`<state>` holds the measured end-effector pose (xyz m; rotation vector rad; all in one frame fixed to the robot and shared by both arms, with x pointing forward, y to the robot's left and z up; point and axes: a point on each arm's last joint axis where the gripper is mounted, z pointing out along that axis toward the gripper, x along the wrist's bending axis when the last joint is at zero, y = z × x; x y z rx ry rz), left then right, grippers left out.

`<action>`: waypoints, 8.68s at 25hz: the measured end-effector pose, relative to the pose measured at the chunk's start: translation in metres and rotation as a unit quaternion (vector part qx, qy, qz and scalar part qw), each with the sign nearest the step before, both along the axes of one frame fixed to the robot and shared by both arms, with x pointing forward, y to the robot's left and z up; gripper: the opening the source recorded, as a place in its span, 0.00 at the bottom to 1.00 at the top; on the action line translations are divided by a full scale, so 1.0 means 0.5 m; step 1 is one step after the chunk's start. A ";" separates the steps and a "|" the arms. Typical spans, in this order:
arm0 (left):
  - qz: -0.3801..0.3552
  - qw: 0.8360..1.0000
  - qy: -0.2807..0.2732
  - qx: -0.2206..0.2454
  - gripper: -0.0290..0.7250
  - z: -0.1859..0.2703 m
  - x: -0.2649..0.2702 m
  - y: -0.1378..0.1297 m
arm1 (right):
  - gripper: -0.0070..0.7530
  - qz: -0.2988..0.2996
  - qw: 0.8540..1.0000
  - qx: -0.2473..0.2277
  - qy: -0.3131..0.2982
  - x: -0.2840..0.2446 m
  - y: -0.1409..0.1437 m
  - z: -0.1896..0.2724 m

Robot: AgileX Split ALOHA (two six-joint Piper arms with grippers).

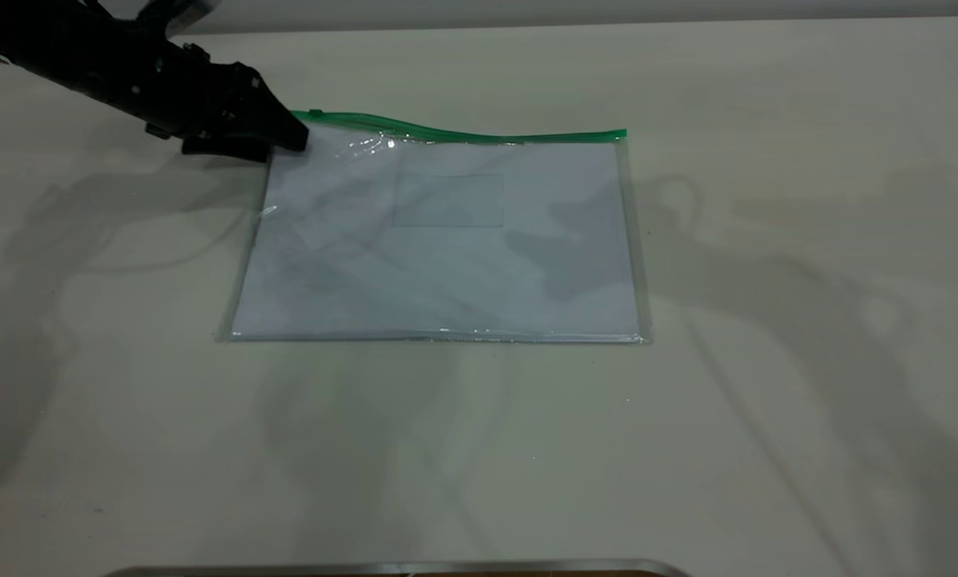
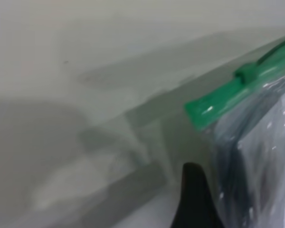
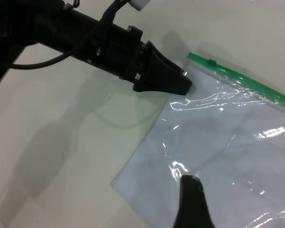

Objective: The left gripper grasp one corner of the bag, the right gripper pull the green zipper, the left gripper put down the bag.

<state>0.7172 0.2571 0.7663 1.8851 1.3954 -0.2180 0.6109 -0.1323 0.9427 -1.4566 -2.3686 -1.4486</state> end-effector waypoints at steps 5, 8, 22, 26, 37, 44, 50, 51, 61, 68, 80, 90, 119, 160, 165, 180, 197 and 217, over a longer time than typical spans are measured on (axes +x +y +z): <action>0.009 1.000 0.002 -0.020 0.78 -0.013 0.000 -0.004 | 0.77 -0.003 1.000 -0.003 -0.001 0.001 -0.001 0.000; 0.009 1.000 0.003 -0.022 0.72 -0.015 -0.001 -0.005 | 0.77 -0.004 1.000 -0.002 0.000 0.001 -0.001 0.000; 0.004 0.999 -0.006 -0.039 0.31 -0.010 0.000 -0.019 | 0.77 -0.012 1.000 -0.007 0.016 0.014 0.001 -0.033; -0.014 0.999 -0.020 -0.036 0.11 -0.009 -0.001 -0.023 | 0.77 -0.005 1.000 -0.009 -0.004 0.044 0.010 -0.029; -0.185 0.972 -0.124 -0.069 0.11 0.011 -0.024 -0.069 | 0.77 0.076 0.997 -0.009 -0.009 0.152 0.038 -0.127; -0.308 0.921 -0.215 -0.103 0.11 0.026 -0.047 -0.086 | 0.77 0.157 0.987 0.033 -0.001 0.180 0.065 -0.165; -0.329 0.907 -0.250 -0.083 0.11 0.024 -0.045 -0.093 | 0.77 0.167 0.985 0.037 -0.017 0.200 0.080 -0.180; -0.331 0.906 -0.254 -0.076 0.11 0.022 -0.044 -0.098 | 0.77 0.168 0.985 0.038 -0.017 0.201 0.086 -0.185; -0.338 0.897 -0.282 -0.040 0.11 0.015 -0.040 -0.157 | 0.77 0.183 0.982 0.032 -0.021 0.205 0.145 -0.255; -0.340 0.896 -0.283 -0.040 0.11 0.015 -0.041 -0.158 | 0.77 0.178 0.984 0.019 -0.023 0.209 0.141 -0.269; -0.339 0.896 -0.283 -0.040 0.11 0.015 -0.040 -0.158 | 0.60 0.177 0.984 0.018 -0.023 0.210 0.141 -0.271; -0.339 0.896 -0.283 -0.040 0.11 0.015 -0.040 -0.158 | 0.55 0.165 0.986 0.016 -0.025 0.213 0.140 -0.276; -0.320 0.902 -0.286 -0.050 0.11 0.016 -0.036 -0.152 | 0.06 0.164 0.986 -0.002 -0.039 0.214 0.145 -0.280; -0.232 0.914 -0.308 -0.123 0.11 0.045 -0.015 -0.040 | 0.06 0.111 0.991 -0.071 -0.038 0.270 -0.024 -0.337; -0.233 0.914 -0.309 -0.125 0.11 0.045 -0.015 -0.040 | 0.06 0.113 0.989 -0.086 -0.034 0.272 -0.044 -0.341; -0.228 0.913 -0.311 -0.131 0.11 0.048 -0.015 -0.032 | 0.07 0.078 0.991 -0.106 0.006 0.285 -0.174 -0.357; -0.219 0.929 -0.275 -0.116 0.11 0.031 -0.015 -0.057 | 0.39 0.066 0.992 -0.112 0.006 0.289 -0.175 -0.350; -0.139 0.962 -0.204 -0.118 0.68 0.176 0.014 -0.051 | 0.59 0.173 0.984 0.001 -0.031 0.198 -0.077 0.174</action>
